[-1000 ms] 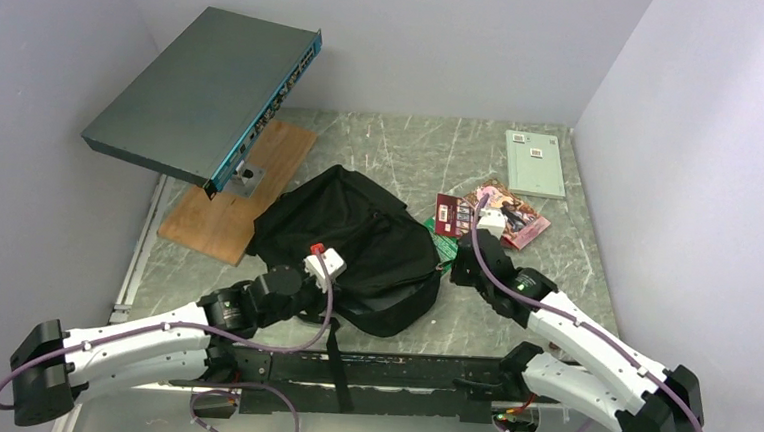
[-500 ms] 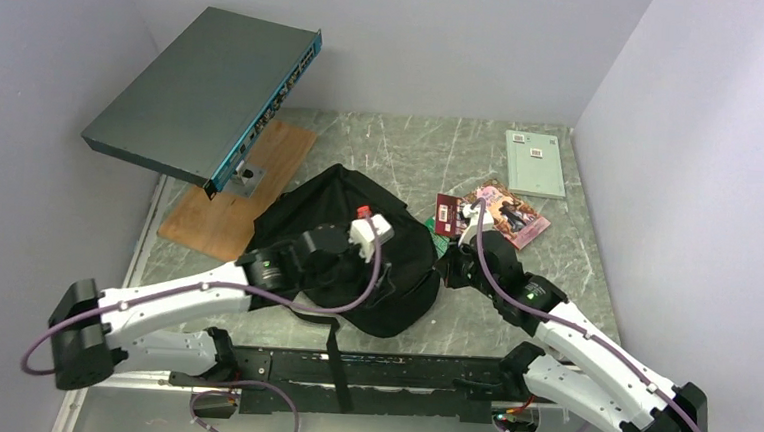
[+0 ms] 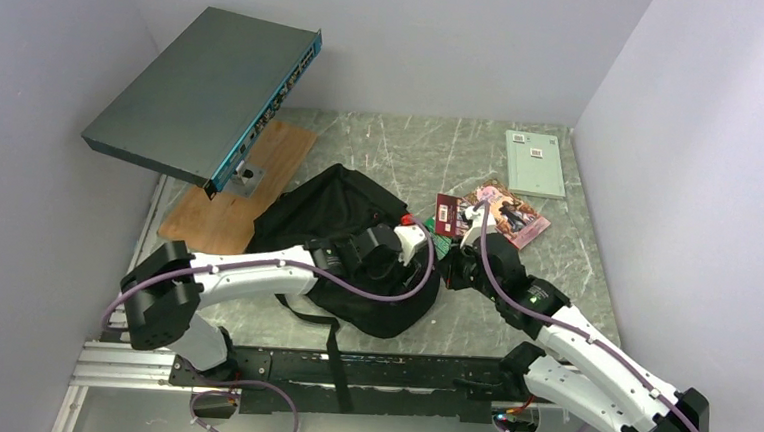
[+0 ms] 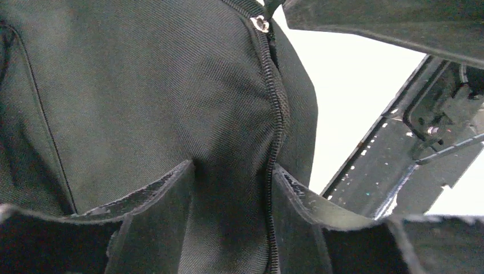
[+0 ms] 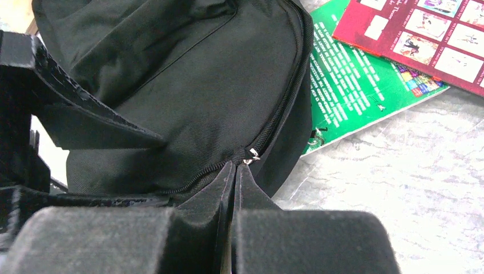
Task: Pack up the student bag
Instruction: Unzip the student bag at the center of the board.
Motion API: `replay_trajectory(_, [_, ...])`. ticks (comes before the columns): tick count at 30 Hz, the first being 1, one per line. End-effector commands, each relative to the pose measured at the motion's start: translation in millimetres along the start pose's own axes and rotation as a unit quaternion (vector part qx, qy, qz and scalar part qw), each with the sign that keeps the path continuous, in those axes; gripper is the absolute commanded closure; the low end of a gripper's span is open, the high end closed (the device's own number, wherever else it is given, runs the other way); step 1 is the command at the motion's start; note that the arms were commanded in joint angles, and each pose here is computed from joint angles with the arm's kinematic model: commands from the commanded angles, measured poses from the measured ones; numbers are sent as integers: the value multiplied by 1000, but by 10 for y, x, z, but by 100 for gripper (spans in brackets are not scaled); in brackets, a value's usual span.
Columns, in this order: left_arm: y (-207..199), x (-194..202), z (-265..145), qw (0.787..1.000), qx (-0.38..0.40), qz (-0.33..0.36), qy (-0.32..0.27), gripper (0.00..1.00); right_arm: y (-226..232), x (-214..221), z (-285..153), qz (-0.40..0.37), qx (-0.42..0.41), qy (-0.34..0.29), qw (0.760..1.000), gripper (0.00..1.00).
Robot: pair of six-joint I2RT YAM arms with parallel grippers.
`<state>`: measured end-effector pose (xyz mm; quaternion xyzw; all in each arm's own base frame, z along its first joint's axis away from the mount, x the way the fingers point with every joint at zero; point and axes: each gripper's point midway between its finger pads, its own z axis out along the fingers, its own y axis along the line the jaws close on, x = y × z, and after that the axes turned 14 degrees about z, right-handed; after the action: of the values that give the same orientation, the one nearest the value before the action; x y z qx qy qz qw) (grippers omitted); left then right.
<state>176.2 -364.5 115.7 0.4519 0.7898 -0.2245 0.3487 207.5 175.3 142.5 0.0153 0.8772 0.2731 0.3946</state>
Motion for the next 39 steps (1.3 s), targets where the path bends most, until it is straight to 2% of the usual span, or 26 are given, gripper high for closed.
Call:
replay_trajectory(1, [141,-80,-40,998,-54,3,12,56,93,-163,20,7,-13,-29,999,100])
replay_trajectory(4, [229,-22,-172,996,-82,16,16,95,57,-198,45,15,3,-36,999,100])
replay_trajectory(5, [267,-57,-265,995,-96,19,5,100,39,-219,49,19,10,-40,999,100])
replay_trajectory(11, [335,-131,-746,989,-137,41,-45,100,-139,-265,133,38,72,-44,996,100])
replay_trajectory(17, [154,-211,-1069,985,-123,59,-103,100,-229,-430,332,52,98,-41,993,100])
replay_trajectory(23, [76,-232,-1226,981,-138,76,-115,100,-261,-789,676,40,108,-42,993,100])
replay_trajectory(30, [173,-210,-1357,978,-164,54,-117,100,-107,-1034,1181,-3,80,-17,997,100])
replay_trajectory(36, [374,-17,-1388,969,-225,-21,-101,100,140,-945,1441,-24,33,70,997,100])
replay_trajectory(37, [373,5,-1366,969,-226,-27,-94,100,140,-922,1430,-27,34,77,996,94])
replay_trajectory(39, [357,40,-1303,971,-225,-36,-78,100,64,-893,1374,-35,50,84,995,70])
